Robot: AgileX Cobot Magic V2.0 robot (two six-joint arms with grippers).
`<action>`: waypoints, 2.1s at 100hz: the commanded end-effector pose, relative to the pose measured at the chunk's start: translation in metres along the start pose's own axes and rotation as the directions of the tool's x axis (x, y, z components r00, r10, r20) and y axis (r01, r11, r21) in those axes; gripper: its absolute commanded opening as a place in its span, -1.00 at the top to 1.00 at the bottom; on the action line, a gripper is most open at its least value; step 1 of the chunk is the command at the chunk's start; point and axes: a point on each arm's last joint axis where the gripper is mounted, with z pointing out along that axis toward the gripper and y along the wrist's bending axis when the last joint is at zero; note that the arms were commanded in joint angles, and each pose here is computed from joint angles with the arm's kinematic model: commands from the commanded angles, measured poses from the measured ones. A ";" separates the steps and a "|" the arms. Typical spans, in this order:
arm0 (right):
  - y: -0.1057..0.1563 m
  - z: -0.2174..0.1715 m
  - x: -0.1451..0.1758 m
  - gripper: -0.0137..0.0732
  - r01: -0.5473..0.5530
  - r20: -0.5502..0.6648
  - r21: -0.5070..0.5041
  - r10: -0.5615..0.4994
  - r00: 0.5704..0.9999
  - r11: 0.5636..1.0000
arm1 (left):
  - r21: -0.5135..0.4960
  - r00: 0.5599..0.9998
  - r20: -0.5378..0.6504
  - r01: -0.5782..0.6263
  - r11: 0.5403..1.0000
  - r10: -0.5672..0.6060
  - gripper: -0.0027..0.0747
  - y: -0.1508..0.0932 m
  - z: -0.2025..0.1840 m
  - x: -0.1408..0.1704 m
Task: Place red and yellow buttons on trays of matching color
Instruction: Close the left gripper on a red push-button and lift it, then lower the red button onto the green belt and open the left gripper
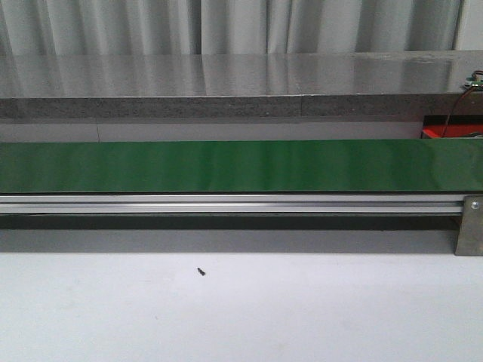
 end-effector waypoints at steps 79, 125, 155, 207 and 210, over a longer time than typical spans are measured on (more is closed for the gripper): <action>0.001 -0.011 -0.012 0.84 -0.004 0.094 0.006 0.003 0.996 1.000 | 0.184 0.980 0.156 -0.151 0.971 0.123 0.83 -0.077 -0.138 -0.014; 0.001 -0.011 -0.013 0.84 -0.004 0.095 0.006 0.003 0.995 1.000 | 0.227 0.981 0.087 -0.189 0.956 0.173 0.83 -0.099 -0.116 -0.010; 0.001 -0.011 -0.013 0.84 -0.004 0.095 0.006 0.003 0.995 1.000 | 0.233 0.983 0.064 -0.183 0.955 0.172 0.82 -0.099 -0.106 -0.009; 0.001 -0.011 -0.013 0.84 -0.004 0.095 0.006 0.003 0.995 1.000 | 0.233 0.983 0.064 -0.183 0.955 0.172 0.26 -0.099 -0.106 -0.009; 0.001 -0.011 -0.013 0.84 -0.004 0.095 0.006 0.003 0.995 1.000 | 0.233 0.983 0.064 -0.183 0.955 0.172 0.24 -0.099 -0.106 -0.009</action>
